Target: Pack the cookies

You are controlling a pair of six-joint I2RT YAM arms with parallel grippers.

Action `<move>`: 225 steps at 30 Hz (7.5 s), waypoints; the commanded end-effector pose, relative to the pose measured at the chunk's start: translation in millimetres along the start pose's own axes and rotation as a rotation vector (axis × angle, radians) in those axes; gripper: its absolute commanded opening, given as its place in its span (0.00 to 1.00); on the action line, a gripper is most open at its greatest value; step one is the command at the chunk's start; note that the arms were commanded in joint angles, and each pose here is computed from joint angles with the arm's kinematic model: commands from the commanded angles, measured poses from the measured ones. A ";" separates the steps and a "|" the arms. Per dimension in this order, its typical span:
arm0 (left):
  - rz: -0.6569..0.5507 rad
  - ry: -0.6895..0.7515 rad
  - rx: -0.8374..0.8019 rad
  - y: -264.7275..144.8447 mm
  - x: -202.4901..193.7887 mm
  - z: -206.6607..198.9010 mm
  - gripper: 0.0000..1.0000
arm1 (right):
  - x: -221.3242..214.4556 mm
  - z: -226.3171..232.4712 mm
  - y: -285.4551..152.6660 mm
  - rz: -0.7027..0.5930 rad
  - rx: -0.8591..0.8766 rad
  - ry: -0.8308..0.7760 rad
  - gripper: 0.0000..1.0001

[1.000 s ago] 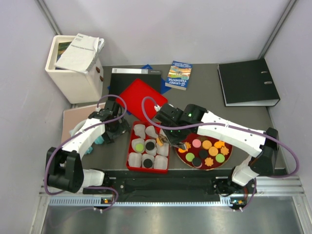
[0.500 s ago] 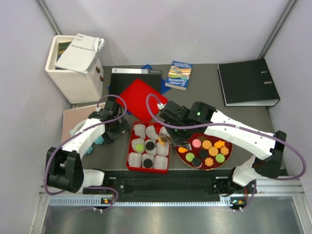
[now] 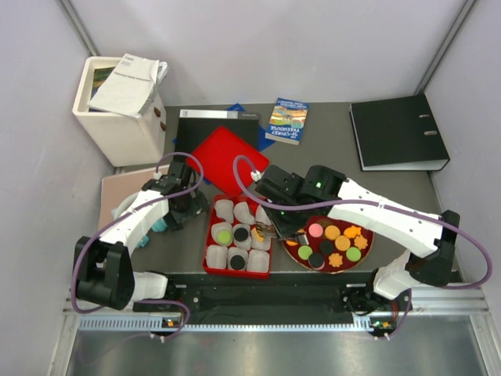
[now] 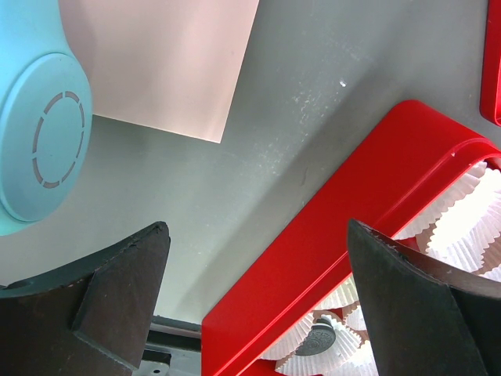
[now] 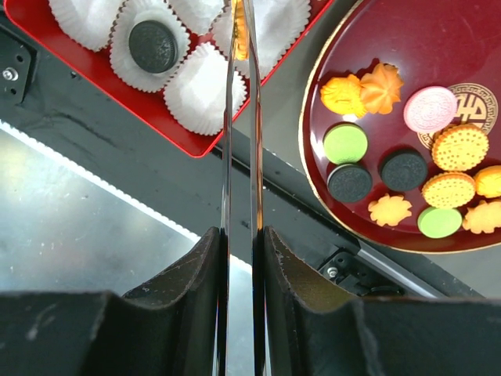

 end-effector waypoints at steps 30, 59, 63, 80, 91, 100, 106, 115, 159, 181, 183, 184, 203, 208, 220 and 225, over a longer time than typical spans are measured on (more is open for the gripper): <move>-0.015 0.001 -0.010 1.5 2.5 -0.7 0.99 | -3.0 6.6 24.5 0.023 -0.003 -0.029 0.29; -0.018 -0.003 -0.016 0.0 1.6 -0.3 0.99 | 7.5 3.6 -4.2 -0.037 -0.054 -0.045 0.17; -0.021 -0.005 -0.017 0.0 0.8 0.4 0.99 | 3.6 3.3 3.5 -0.003 -0.049 -0.049 0.17; -0.021 -0.001 -0.009 0.7 -0.5 2.0 0.99 | -3.7 7.4 40.2 0.181 -0.087 -0.115 0.16; -0.021 0.002 -0.002 0.7 2.3 0.7 0.99 | 22.5 12.7 3.9 -0.066 -0.060 -0.091 0.16; -0.014 -0.001 -0.011 0.8 5.6 -3.1 0.99 | 33.6 -38.8 -37.9 -0.315 -0.116 0.181 0.16; -0.011 0.005 -0.037 1.2 7.0 -6.1 0.99 | 52.5 -124.4 -26.0 -0.367 -0.247 0.411 0.15; 0.005 0.040 -0.100 3.2 20.3 -20.1 0.99 | 162.3 -241.0 36.1 -0.458 -0.306 0.708 0.13; -0.065 -0.083 -0.219 6.5 107.0 -42.7 0.99 | 186.8 -190.0 42.3 -0.719 0.044 0.703 0.97; -0.171 -0.235 0.040 89.2 158.6 -81.1 0.66 | 80.0 -109.7 43.6 -0.606 0.279 0.485 0.95; -0.167 -0.236 0.044 96.5 153.9 -79.5 0.63 | 72.8 -110.2 44.7 -0.592 0.270 0.489 0.94; -0.162 -0.236 0.054 99.8 150.9 -77.4 0.58 | 70.6 -110.9 44.8 -0.588 0.263 0.493 0.94; -0.165 -0.204 0.071 98.5 148.5 -73.5 0.00 | 42.7 -119.4 40.7 -0.578 0.210 0.475 0.94; -0.260 -0.167 -0.001 50.3 170.7 -82.4 0.00 | 46.9 -116.0 35.3 -0.595 0.242 0.477 0.95; -0.383 -0.079 -0.255 -48.4 205.5 -107.9 0.00 | 75.3 -114.6 11.9 -0.736 0.231 0.438 0.98; -0.309 0.045 -0.499 -67.5 196.9 -121.9 0.00 | 101.1 -110.7 15.1 -0.676 0.302 0.418 0.99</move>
Point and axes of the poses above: each gripper's point midway between its finger pads, its own y axis out along the fingers, its own z axis along the line the jaws close on, x = y × z, the point moved 10 cm from there along -y, back along the fingers, and after that the axes turned 8 degrees about y, right-handed, at the moved point
